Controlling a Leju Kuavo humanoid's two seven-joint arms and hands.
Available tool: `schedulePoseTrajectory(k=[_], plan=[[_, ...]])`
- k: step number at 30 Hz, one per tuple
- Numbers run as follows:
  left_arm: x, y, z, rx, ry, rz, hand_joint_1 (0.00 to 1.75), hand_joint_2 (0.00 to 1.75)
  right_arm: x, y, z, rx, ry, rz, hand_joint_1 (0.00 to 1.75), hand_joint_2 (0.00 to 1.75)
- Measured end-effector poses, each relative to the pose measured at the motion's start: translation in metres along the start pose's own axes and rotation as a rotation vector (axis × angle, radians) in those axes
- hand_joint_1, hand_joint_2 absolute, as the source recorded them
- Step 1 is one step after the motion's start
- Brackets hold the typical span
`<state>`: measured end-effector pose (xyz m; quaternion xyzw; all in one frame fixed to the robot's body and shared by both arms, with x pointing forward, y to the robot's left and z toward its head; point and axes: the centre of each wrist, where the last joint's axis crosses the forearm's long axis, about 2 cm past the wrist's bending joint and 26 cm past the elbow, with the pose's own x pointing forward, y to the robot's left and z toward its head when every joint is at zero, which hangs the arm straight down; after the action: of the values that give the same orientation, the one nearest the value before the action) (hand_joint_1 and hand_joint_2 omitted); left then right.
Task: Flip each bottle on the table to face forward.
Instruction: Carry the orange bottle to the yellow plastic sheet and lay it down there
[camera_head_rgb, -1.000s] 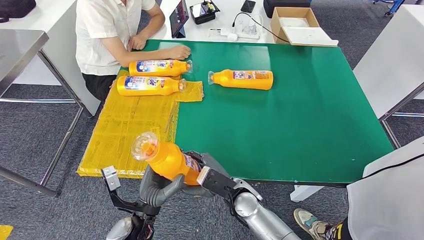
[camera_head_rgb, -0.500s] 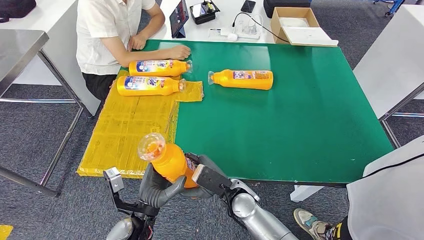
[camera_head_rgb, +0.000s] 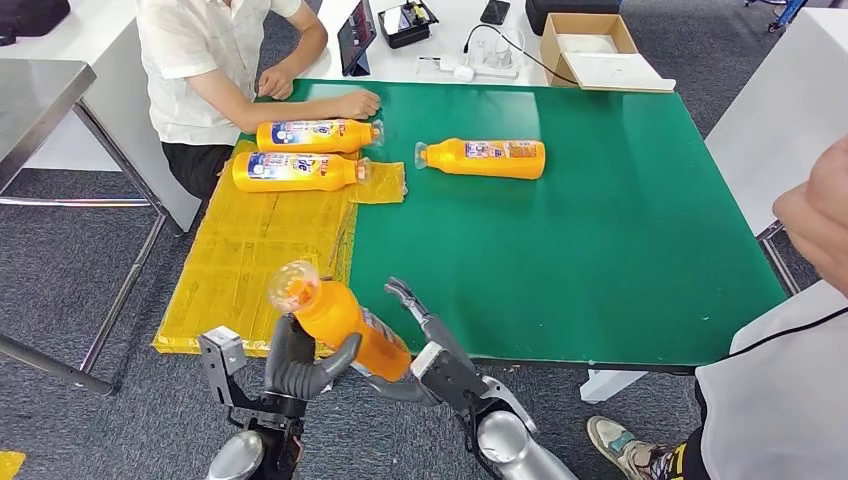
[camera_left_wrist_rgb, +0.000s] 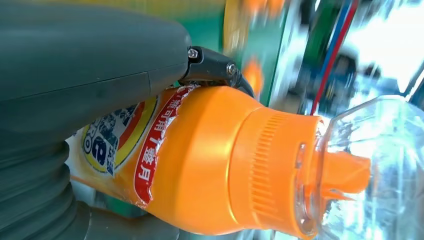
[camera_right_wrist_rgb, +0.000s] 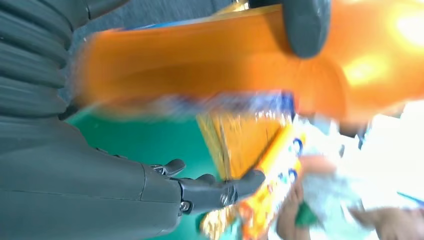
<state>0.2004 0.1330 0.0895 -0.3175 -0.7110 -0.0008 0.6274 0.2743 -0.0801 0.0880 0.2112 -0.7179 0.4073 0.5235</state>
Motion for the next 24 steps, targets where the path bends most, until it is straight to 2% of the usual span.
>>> schedulePoseTrajectory(k=[1, 5, 11, 17, 21, 24], plan=[[0.002, 0.003, -0.002, 0.036, -0.007, -0.042, 1.75, 1.75, 0.0, 0.001, 0.008, -0.04, -0.019, -0.003, 0.0, 1.75], [0.024, 0.042, 0.0, 0.382, -0.182, -0.597, 1.75, 1.75, 0.015, 0.008, 0.058, -0.21, -0.134, 0.121, 0.0, 1.75], [0.037, 0.062, 0.002, 0.45, -0.179, -0.58, 1.75, 1.75, 0.03, 0.014, 0.072, -0.241, -0.186, 0.138, 0.0, 1.75], [0.039, 0.067, -0.005, 0.464, -0.181, -0.554, 1.75, 1.75, 0.031, 0.018, 0.084, -0.282, -0.196, 0.13, 0.0, 1.75], [0.037, 0.066, -0.013, 0.506, -0.216, -0.676, 1.75, 1.75, 0.028, 0.018, 0.092, -0.302, -0.186, 0.125, 0.0, 1.75], [0.036, 0.067, -0.016, 0.554, -0.244, -0.869, 1.75, 1.75, 0.026, 0.018, 0.094, -0.302, -0.19, 0.129, 0.0, 1.75]])
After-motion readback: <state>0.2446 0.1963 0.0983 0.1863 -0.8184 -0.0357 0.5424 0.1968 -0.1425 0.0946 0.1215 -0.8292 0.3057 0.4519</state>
